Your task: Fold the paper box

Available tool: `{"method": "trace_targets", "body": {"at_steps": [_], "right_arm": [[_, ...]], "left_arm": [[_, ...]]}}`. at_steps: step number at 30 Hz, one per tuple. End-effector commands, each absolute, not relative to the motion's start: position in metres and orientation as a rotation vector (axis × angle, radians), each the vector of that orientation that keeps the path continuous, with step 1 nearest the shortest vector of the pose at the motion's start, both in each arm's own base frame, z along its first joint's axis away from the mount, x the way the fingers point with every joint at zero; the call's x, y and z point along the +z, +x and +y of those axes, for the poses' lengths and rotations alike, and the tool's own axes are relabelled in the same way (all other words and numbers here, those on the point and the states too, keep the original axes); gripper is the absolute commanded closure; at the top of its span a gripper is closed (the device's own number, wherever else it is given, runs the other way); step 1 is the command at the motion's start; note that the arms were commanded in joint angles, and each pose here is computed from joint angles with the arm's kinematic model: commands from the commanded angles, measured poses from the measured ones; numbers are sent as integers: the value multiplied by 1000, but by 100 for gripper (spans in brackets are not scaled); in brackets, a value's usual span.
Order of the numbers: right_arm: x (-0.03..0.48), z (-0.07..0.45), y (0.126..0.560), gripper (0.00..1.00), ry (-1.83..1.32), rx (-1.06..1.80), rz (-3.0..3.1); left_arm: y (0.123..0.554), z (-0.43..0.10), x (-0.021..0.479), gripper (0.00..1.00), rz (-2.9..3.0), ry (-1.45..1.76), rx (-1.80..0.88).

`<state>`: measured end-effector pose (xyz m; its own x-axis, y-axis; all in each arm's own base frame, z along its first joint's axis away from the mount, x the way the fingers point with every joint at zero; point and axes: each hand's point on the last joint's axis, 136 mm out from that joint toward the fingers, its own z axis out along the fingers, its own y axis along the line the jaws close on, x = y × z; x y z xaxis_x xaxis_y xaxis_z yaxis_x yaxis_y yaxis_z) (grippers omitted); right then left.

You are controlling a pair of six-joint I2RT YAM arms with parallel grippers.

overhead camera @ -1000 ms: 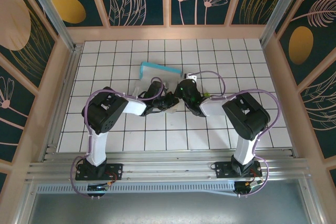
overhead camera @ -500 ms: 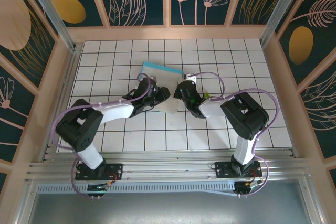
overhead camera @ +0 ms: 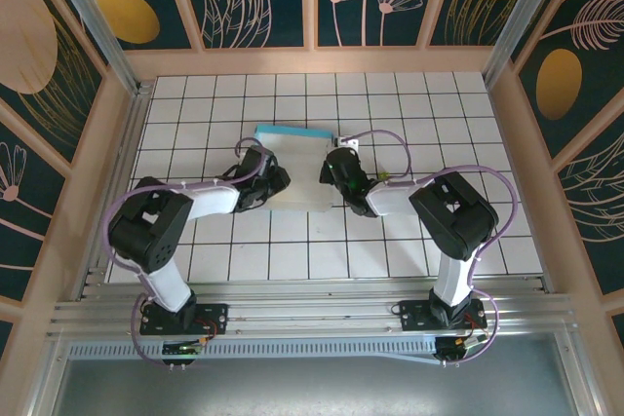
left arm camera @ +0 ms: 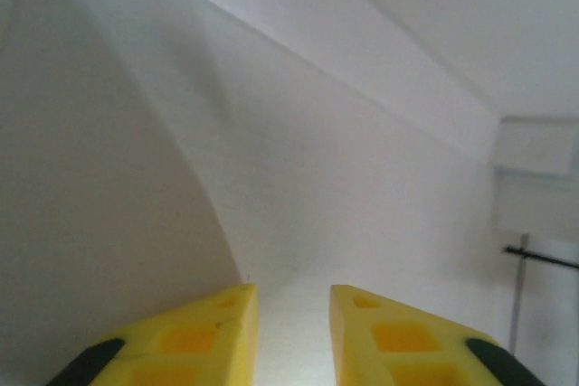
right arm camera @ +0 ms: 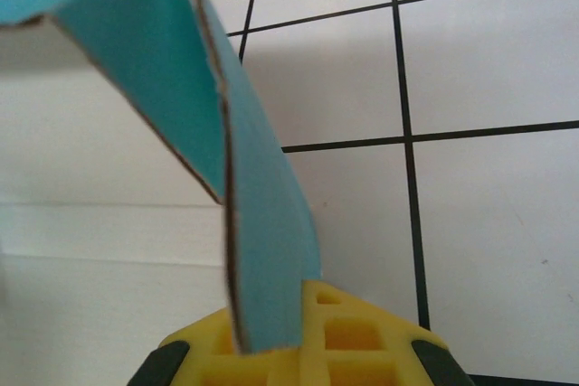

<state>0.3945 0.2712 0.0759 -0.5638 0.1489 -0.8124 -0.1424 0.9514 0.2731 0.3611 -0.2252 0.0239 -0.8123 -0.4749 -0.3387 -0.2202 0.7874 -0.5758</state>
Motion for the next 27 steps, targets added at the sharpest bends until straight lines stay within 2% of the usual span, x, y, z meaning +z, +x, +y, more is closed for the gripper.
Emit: {"method": "trace_targets", "body": {"at_steps": [1, 8, 15, 19, 24, 27], "right_arm": [[55, 275, 381, 98, -53, 325, 2230], [53, 297, 389, 97, 80, 452, 2230], [41, 320, 395, 87, 98, 512, 2248], [54, 314, 390, 80, 60, 490, 2250], [78, 315, 371, 64, -39, 555, 2262], [92, 311, 361, 58, -88, 571, 2254]], "left_arm": [[355, -239, 14, 76, 2523, -505, -826], [351, -250, 10, 78, 2510, -522, -942], [352, -249, 17, 78, 2503, -502, -930], [352, -244, 20, 78, 2495, -499, -896], [354, -246, 21, 78, 2492, -498, -904], [357, -247, 22, 78, 2493, -495, -904]]}}
